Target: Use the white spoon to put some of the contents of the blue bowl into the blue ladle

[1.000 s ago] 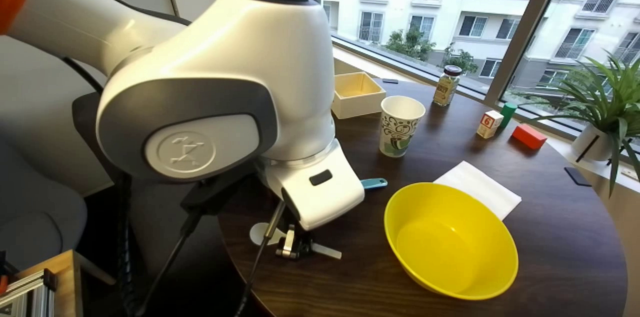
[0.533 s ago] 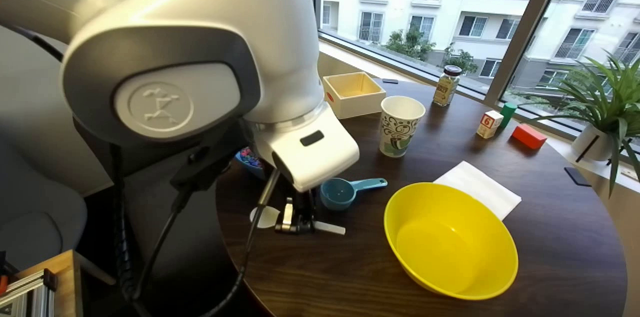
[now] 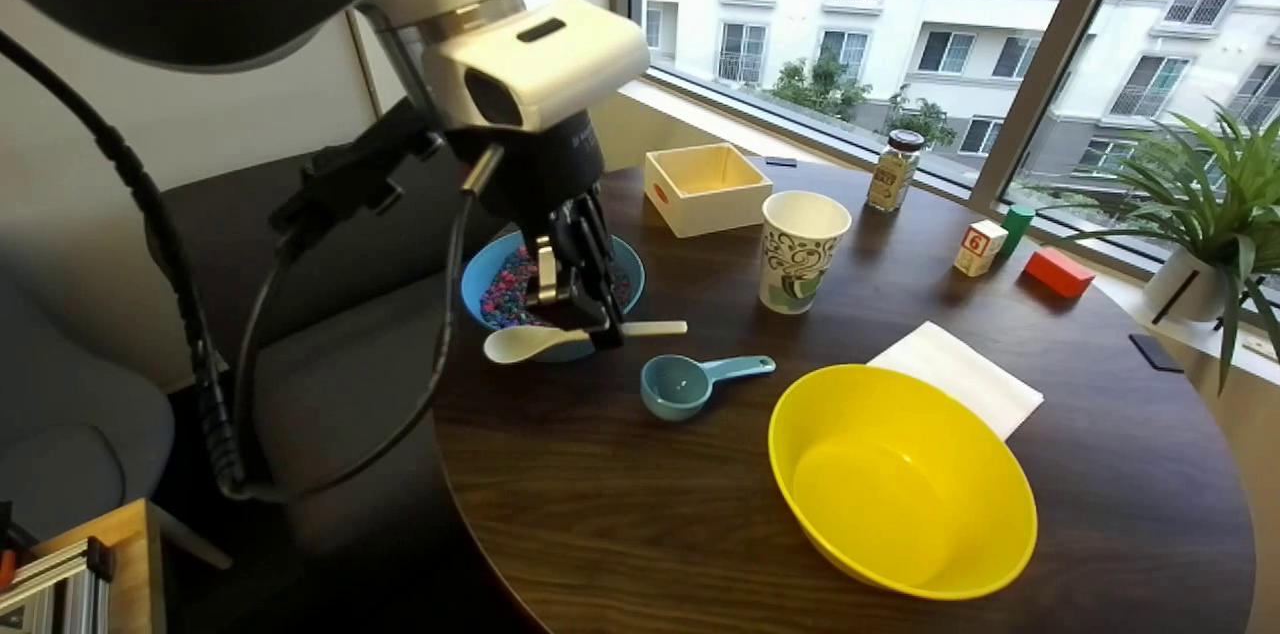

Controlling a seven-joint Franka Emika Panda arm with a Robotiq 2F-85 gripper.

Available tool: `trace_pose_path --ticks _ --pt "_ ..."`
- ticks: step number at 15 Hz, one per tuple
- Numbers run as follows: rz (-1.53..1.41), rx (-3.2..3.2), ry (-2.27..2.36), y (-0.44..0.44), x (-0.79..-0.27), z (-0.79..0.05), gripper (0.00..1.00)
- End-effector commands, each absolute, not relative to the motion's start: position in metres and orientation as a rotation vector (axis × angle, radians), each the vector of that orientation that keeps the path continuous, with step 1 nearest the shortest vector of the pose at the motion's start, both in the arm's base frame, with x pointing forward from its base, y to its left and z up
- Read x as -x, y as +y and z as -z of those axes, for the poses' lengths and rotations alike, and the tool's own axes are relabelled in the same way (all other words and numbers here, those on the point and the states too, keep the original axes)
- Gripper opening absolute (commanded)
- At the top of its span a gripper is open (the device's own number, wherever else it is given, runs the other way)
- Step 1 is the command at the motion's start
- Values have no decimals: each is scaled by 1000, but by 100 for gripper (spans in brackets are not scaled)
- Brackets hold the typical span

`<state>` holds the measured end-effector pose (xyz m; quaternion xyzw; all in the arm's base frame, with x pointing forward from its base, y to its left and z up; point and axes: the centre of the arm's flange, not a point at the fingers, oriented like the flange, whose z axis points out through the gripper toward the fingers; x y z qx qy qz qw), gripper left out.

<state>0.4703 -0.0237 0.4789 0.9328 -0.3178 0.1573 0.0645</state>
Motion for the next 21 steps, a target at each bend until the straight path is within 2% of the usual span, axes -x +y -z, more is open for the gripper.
trace_pose_path --ticks 1,5,6,15,21 --pt "-485 -2815 -943 -20 -470 -481 13" --pt "-487 -2813 -936 -19 -470 -481 13" --pt "-487 -2813 -936 -19 -470 -481 3" --pt "-771 -2753 -760 23 -503 -484 3" --pt "-824 -2734 -687 56 -514 -460 3"
